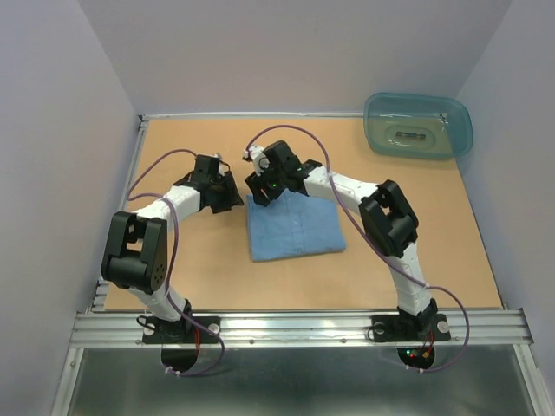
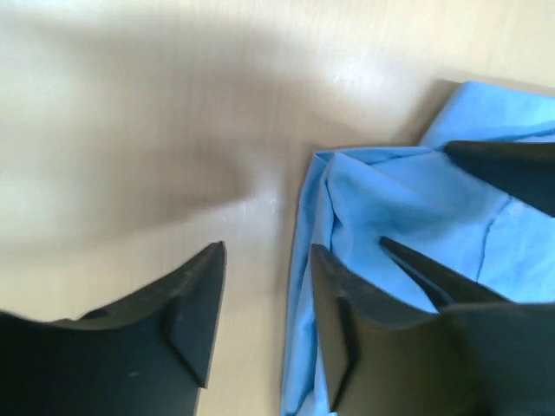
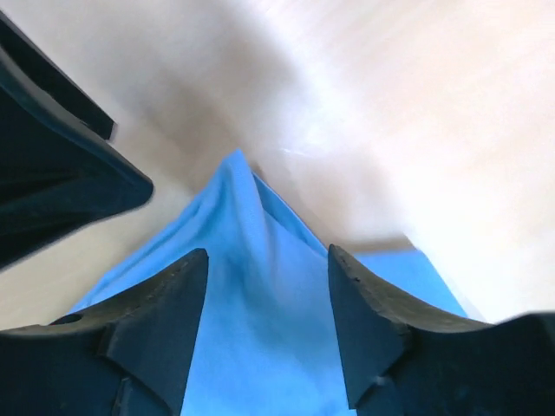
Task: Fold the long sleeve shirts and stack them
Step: Fold the shirt
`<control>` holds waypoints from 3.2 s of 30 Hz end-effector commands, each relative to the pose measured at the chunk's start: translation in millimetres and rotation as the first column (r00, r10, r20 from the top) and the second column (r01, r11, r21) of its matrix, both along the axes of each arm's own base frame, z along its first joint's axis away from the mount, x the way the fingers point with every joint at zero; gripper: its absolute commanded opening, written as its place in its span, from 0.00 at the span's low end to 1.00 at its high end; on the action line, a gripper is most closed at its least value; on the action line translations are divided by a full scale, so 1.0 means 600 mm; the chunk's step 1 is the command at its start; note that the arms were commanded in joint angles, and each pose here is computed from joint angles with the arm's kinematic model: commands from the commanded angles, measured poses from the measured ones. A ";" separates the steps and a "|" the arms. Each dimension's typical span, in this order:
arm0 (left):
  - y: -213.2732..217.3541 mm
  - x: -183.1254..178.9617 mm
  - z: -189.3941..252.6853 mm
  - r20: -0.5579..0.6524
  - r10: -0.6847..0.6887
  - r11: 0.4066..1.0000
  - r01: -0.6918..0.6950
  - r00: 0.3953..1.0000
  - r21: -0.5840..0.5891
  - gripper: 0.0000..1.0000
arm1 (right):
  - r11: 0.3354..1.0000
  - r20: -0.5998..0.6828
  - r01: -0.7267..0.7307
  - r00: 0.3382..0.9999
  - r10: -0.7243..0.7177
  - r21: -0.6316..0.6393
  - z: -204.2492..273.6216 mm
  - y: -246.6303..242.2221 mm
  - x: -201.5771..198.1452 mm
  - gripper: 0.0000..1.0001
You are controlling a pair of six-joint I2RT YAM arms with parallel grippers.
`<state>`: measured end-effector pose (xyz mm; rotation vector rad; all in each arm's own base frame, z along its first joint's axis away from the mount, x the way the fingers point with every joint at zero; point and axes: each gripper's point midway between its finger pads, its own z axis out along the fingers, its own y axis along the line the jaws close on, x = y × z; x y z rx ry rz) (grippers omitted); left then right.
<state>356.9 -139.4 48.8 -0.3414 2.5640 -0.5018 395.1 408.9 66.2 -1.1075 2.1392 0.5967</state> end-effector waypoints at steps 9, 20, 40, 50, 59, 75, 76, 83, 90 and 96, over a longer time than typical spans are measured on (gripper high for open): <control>-0.044 -0.020 0.197 0.297 0.003 0.986 0.046 0.955 -0.159 0.66 | 0.760 -0.113 0.567 0.819 -0.563 0.318 0.206 -0.188 0.043 0.80; -0.196 -0.002 0.173 0.359 -0.153 0.916 0.269 0.921 -0.299 0.55 | 0.446 -0.505 0.644 0.764 -0.401 0.621 0.165 -0.207 -0.015 0.74; -0.188 0.041 0.073 0.285 -0.167 0.951 0.231 0.944 -0.207 0.54 | 0.274 -0.570 0.725 0.675 -0.469 0.632 0.090 -0.369 0.002 0.71; -0.201 -0.126 0.109 0.271 -0.258 0.921 0.321 0.927 -0.221 0.66 | 0.444 -0.563 0.622 0.780 -0.274 0.645 0.168 -0.316 -0.136 0.73; -0.208 -0.206 -0.005 0.142 -0.287 0.902 0.318 0.947 -0.292 0.65 | 0.472 -0.637 0.686 0.714 -0.290 0.554 0.048 -0.297 -0.236 0.73; -0.131 -0.168 0.072 0.240 -0.119 0.954 0.178 0.963 -0.240 0.64 | 0.431 -0.515 0.647 0.763 -0.392 0.630 0.125 -0.357 -0.184 0.72; -0.129 -0.144 0.103 0.289 -0.101 0.956 0.173 0.952 -0.237 0.65 | 0.434 -0.485 0.626 0.778 -0.398 0.648 0.159 -0.355 -0.166 0.72; -0.129 -0.035 0.140 0.338 -0.089 0.945 0.187 0.937 -0.268 0.64 | 0.375 -0.472 0.574 0.816 -0.334 0.728 0.234 -0.322 -0.081 0.73; -0.158 0.065 0.096 0.325 -0.127 0.938 0.220 0.937 -0.267 0.63 | 0.370 -0.465 0.568 0.820 -0.334 0.735 0.190 -0.281 0.038 0.73; -0.122 0.110 0.021 0.259 -0.073 0.953 0.144 0.963 -0.267 0.62 | 0.333 -0.556 0.673 0.737 -0.386 0.661 0.077 -0.277 0.108 0.72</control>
